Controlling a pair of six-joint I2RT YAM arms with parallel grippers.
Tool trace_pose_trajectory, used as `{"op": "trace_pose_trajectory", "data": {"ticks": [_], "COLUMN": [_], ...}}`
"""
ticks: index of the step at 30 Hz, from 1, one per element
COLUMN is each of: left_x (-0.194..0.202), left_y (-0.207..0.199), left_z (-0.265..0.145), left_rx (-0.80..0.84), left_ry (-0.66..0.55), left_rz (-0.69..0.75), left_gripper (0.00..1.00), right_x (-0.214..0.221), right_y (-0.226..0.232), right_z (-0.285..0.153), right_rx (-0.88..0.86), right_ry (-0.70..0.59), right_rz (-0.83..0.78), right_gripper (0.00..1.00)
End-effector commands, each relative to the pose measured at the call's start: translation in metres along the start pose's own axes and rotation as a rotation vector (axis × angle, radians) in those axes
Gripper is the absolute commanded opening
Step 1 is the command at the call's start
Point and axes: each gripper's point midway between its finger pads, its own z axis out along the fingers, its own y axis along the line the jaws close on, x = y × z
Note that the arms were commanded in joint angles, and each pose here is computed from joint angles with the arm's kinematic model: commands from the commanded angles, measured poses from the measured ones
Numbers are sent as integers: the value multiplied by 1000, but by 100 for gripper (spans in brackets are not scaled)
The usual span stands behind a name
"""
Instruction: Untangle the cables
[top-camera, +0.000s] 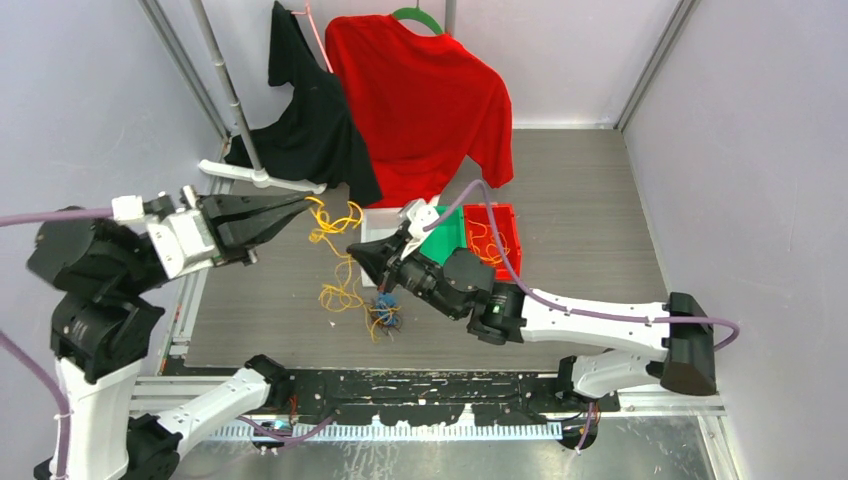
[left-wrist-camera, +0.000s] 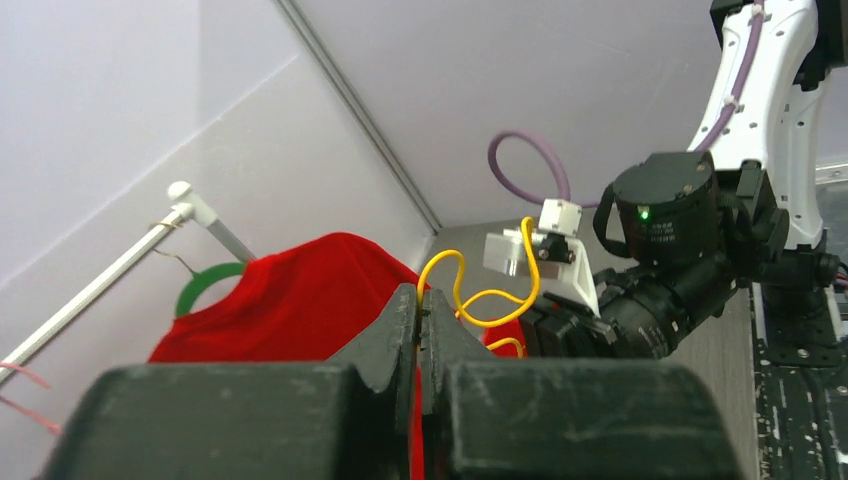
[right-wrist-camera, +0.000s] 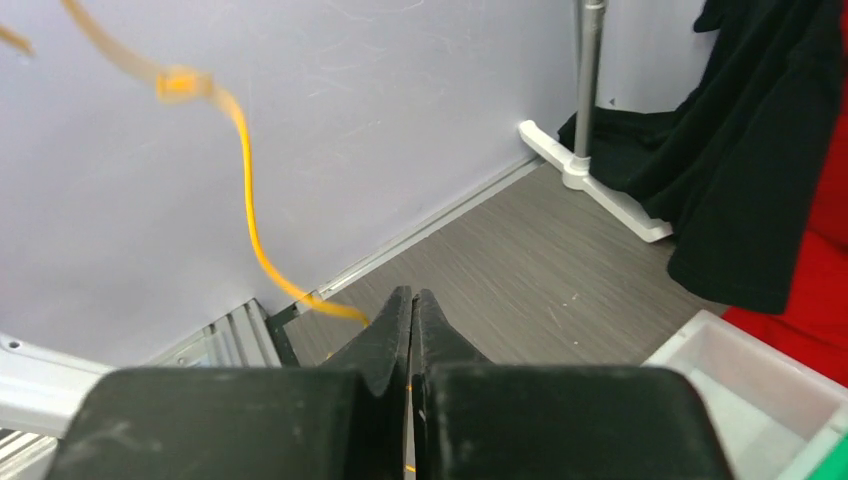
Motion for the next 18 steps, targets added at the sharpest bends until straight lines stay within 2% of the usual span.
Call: {"op": "trace_pose_trajectory", "data": {"ticks": [1, 8, 10, 12, 15, 18], "left_x": [22, 59, 75, 90, 97, 100], "left_y": [4, 26, 33, 36, 33, 23], "left_z": [25, 89, 117, 142, 173, 203], "left_rx": [35, 89, 103, 121, 149, 194], "left_ry": [-4, 5, 16, 32, 31, 21], "left_rz": [-58, -178, -195, -210, -220, -222], "left_gripper": [0, 0, 0, 0, 0, 0], "right_x": [-41, -60, -66, -74, -81, -83], "right_y": [-29, -113, -141, -175, -207, -221], "right_z": [-20, -88, -116, -152, -200, -228], "right_rx": [135, 420, 543, 740, 957, 1051], "right_ry": [-73, -115, -139, -179, -234, -267], "right_rz": [-21, -35, -36, -41, -35, -31], "right_gripper": [1, 1, 3, 7, 7, 7]}}
